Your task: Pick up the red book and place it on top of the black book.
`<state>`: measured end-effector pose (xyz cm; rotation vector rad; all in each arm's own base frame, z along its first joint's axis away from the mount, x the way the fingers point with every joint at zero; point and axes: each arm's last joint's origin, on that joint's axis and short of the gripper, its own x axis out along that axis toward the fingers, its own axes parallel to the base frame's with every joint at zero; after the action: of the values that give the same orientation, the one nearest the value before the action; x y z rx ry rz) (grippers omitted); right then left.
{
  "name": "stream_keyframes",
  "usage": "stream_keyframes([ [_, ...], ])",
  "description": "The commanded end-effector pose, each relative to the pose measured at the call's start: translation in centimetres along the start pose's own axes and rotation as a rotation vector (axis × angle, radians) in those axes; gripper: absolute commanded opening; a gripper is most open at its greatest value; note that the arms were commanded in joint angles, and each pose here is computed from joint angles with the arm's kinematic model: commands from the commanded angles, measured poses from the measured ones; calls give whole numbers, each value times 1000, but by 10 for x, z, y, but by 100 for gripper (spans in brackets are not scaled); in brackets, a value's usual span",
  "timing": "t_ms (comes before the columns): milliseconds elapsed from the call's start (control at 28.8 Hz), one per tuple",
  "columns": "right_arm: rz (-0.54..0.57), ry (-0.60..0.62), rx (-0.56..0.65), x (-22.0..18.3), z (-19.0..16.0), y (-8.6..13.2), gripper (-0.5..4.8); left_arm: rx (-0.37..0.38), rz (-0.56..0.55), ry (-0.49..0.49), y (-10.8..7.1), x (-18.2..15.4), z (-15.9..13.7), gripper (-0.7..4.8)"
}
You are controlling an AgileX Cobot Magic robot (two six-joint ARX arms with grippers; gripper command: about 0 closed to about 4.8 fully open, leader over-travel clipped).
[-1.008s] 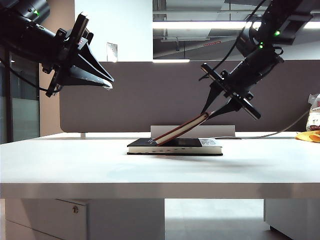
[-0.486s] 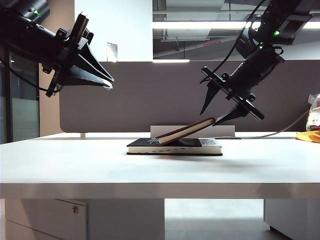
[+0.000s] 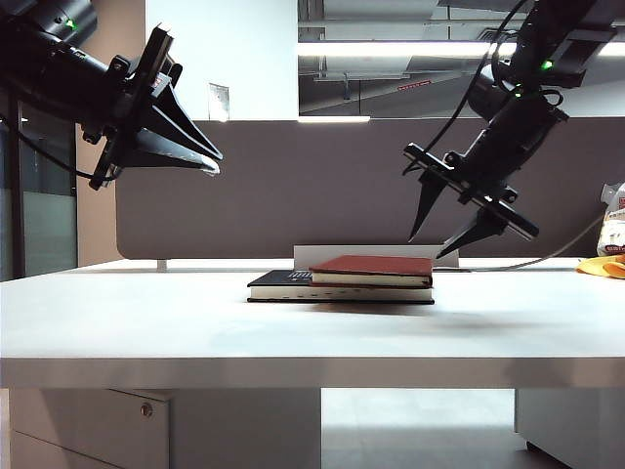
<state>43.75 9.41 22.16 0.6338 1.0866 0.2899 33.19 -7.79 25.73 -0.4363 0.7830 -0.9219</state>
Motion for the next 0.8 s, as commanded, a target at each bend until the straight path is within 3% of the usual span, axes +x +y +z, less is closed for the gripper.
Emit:
stream_keyframes([
  [35, 3, -38, -25, -6, 3, 6, 203, 16, -9, -6, -2, -1, 2, 53],
  [313, 4, -39, -28, -7, 3, 6, 198, 15, -7, -6, -2, -1, 2, 52],
  [347, 1, -38, -24, -7, 4, 5, 183, 13, -5, -6, -2, -1, 2, 51],
  [486, -21, -31, -25, -11, 6, -4, 33, 15, 21, -2, -5, 4, 1, 17],
  [625, -49, -14, -6, -16, 9, -15, -2, 31, 16, 18, -13, 13, -2, 17],
  [799, -68, -24, -12, -15, 8, -15, -1, 20, 18, 25, -13, 13, -3, 17],
])
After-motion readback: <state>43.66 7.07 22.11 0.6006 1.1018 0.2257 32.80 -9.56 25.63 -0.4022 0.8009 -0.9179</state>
